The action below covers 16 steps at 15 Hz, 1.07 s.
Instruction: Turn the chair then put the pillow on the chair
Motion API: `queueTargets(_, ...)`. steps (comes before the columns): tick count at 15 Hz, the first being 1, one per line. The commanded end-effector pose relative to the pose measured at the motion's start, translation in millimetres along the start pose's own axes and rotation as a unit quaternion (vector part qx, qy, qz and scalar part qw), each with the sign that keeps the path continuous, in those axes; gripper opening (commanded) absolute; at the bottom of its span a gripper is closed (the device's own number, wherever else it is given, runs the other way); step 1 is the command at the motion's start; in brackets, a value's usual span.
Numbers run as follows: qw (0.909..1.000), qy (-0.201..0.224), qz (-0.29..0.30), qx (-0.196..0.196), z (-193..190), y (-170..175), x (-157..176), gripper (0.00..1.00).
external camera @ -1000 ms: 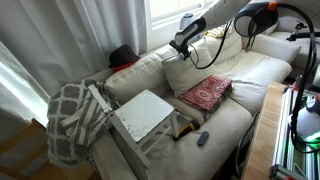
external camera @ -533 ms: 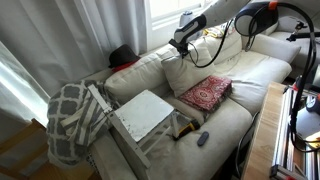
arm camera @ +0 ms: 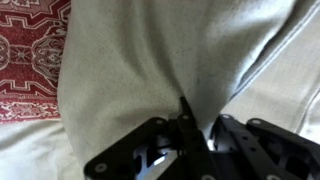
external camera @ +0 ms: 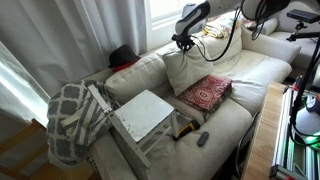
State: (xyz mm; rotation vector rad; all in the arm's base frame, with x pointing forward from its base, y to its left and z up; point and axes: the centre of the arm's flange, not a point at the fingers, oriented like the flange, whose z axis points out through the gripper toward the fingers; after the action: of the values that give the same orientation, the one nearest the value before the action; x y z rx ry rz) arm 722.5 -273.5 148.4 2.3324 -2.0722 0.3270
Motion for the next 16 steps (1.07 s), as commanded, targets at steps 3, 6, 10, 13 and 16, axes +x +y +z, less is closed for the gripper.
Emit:
queueTargets(3, 0.9929, -0.034, -0.113, 0.017, -106.8, 31.6, -23.3, 0.04)
queueTargets(6, 0.9888, -0.033, -0.144, 0.022, -144.2, 43.4, -37.0, 0.04)
queueTargets(10, 0.9788, -0.026, -0.201, 0.030, -189.7, 63.4, -64.9, 0.04)
queueTargets(13, 0.9693, -0.027, -0.239, 0.049, -225.4, 79.2, -91.7, 0.04)
queueTargets(16, 0.9614, -0.032, -0.264, 0.073, -259.7, 98.6, -119.9, 0.04)
